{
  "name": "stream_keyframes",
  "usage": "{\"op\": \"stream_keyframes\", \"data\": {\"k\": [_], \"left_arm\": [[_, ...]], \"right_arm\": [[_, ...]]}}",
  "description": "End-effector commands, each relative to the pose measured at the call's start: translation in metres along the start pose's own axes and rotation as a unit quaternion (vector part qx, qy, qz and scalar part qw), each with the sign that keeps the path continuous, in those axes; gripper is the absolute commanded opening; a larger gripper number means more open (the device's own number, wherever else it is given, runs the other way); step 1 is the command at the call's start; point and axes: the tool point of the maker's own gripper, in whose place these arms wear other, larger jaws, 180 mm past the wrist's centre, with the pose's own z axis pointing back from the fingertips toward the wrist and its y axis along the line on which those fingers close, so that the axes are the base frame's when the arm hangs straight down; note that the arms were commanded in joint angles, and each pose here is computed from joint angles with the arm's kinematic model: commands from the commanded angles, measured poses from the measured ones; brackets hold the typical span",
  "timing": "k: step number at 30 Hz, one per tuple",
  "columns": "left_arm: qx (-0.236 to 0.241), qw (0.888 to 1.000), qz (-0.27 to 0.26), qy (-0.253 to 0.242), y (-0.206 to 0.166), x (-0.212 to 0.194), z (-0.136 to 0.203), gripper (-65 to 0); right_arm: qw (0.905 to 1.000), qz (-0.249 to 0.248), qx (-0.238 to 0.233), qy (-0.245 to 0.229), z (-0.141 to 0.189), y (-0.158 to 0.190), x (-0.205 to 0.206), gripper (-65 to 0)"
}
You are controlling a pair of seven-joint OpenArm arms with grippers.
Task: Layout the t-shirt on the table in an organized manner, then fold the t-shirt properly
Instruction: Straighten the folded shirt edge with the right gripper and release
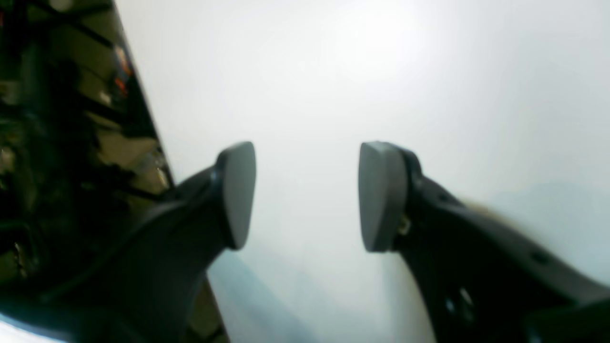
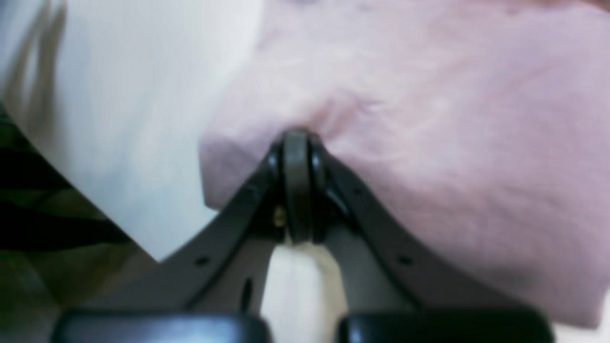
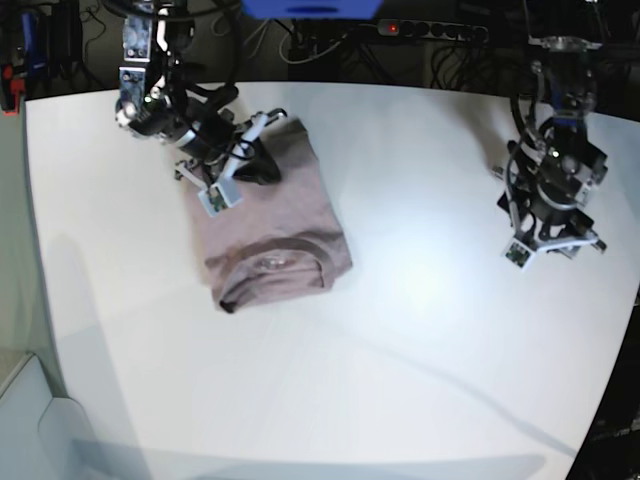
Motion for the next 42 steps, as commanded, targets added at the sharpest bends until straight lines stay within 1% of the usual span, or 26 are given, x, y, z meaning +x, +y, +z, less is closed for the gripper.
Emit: {"op": "stream_keyframes", "data": {"k": [1,4,8,11,13,16,19,20,22,24,29,31,33,36,40,42], "left_arm": [[0.023,1.0,0.0,-0.009,0.015,0.003,0.006,-31.7],[0.018,1.0,-0.001,0.003,0.008,-0.011,0.011,-31.7],[0.008,1.0,-0.006,0.013,-0.002,-0.021,0.015,-31.7],[0.004,1.0,-0.009,0.014,-0.007,-0.025,0.017,-31.7],[0.004,1.0,-0.009,0.014,-0.007,-0.025,0.018,-31.7],[0.002,1.0,-0.006,0.014,-0.009,-0.025,0.018,-31.7],[-0.005,1.0,0.001,0.015,-0.016,-0.026,0.017,-31.7],[-0.007,1.0,0.003,0.014,-0.018,-0.025,0.017,-31.7],[-0.011,1.0,0.011,0.012,-0.023,-0.022,0.017,-31.7],[-0.015,1.0,0.017,0.011,-0.027,-0.021,0.017,-31.7],[-0.022,0.999,0.026,0.007,-0.034,-0.018,0.017,-31.7],[-0.024,0.999,0.029,0.008,-0.036,-0.019,0.017,-31.7],[-0.03,0.999,0.029,0.014,-0.042,-0.024,0.018,-31.7],[-0.034,0.999,0.029,0.016,-0.046,-0.026,0.019,-31.7],[-0.043,0.998,0.036,0.017,-0.055,-0.027,0.022,-31.7],[-0.045,0.998,0.039,0.013,-0.058,-0.025,0.024,-31.7]], "right_arm": [[0.9999,0.001,0.011,-0.012,-0.003,0.005,0.005,-65.0],[0.9995,-0.007,0.029,-0.009,-0.012,0.014,-0.003,-65.0],[0.9987,-0.003,0.05,-0.012,-0.018,0.029,-0.003,-65.0],[0.9988,-0.003,0.047,-0.015,-0.017,0.027,-0.001,-65.0],[0.9987,0.007,0.044,-0.024,-0.013,0.027,0.007,-65.0],[0.9975,0.043,0.012,-0.054,0.015,0.015,0.03,-65.0],[0.9921,0.075,-0.026,-0.097,0.045,0.006,0.06,-65.0],[0.9907,0.079,-0.04,-0.104,0.051,-0.001,0.065,-65.0],[0.9896,0.076,-0.069,-0.101,0.061,-0.024,0.064,-65.0],[0.9906,0.067,-0.081,-0.088,0.059,-0.04,0.055,-65.0],[0.9961,0.016,-0.081,-0.032,0.038,-0.073,0.013,-65.0],[0.9968,0.002,-0.078,-0.015,0.032,-0.078,-0.001,-65.0],[0.9969,-0.004,-0.078,-0.009,0.031,-0.079,-0.007,-65.0],[0.9959,0.014,-0.086,-0.023,0.043,-0.075,0.004,-65.0],[0.9882,0.057,-0.126,-0.067,0.081,-0.072,0.036,-65.0],[0.9854,0.064,-0.139,-0.075,0.09,-0.076,0.043,-65.0]]}}
